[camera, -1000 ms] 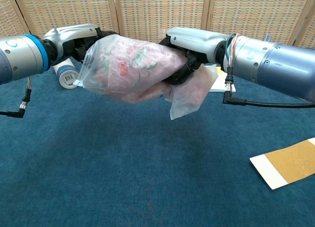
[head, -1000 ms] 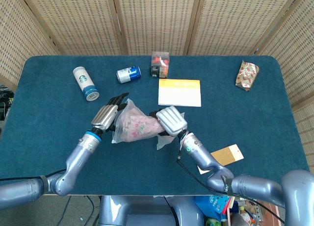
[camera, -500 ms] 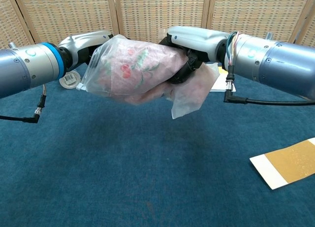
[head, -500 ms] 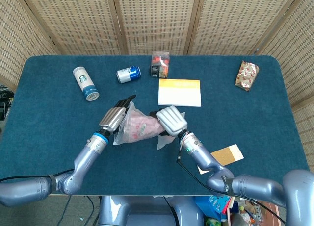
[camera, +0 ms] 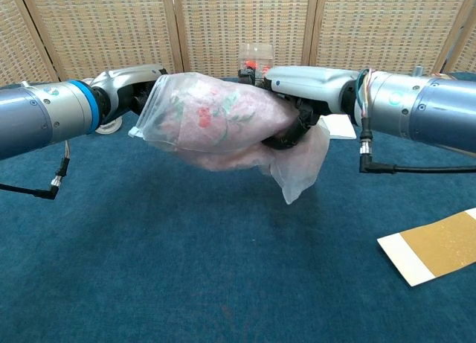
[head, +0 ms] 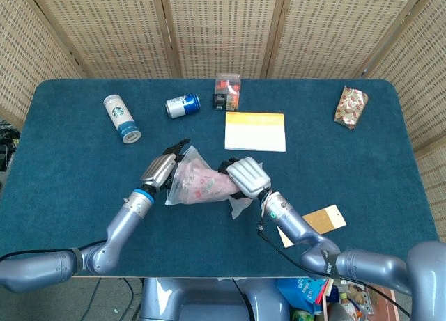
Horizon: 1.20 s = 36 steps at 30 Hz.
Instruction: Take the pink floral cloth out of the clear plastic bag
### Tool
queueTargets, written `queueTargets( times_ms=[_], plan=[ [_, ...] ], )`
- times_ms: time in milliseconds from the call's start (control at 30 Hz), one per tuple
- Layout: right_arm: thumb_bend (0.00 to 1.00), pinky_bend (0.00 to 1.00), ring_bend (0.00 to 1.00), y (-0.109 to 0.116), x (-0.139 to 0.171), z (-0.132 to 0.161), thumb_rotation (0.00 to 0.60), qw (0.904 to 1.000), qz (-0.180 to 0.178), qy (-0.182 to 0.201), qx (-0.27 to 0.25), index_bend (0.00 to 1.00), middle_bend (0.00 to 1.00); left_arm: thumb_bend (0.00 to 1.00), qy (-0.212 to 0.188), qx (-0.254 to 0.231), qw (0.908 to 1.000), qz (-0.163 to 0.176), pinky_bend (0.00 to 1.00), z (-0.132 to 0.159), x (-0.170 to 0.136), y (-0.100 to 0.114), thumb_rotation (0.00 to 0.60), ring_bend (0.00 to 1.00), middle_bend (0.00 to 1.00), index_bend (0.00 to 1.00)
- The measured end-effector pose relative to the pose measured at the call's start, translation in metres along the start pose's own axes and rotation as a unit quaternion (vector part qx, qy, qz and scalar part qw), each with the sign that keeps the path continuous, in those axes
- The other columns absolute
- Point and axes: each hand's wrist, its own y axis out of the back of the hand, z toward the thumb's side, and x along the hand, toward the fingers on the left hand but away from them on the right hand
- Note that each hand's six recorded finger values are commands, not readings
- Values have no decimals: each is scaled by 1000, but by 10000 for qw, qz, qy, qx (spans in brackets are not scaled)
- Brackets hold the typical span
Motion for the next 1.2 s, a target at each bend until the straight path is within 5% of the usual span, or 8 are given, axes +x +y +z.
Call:
queueTargets(
  times_ms=[167,433,700,967,1200],
  plan=[
    [324,0,0,-3,7,-13,600,9996,87,-226,136,0,0,564,172,-114,9998,-72,0,-12,7,-9,600,0,0,698],
    [195,0,0,-1,50,-49,600,9938,-398,-1013,234,1,0,564,300,-235,9991,-209,0,-18,15,-20,600,0,0,698],
    [103,0,0,-29,112,-89,600,9845,-353,-1705,189,61,0,563,221,-440,9987,-114,0,-6,16,-15,600,0,0,698],
    [92,0,0,-46,129,-90,600,9866,-189,-1615,114,96,0,565,108,-524,9985,-95,0,13,20,-13,600,0,0,698],
    [93,0,0,-54,134,-86,600,9887,-297,-964,1110,96,16,564,64,-312,9995,-39,0,25,25,-5,600,0,0,698]
  ],
)
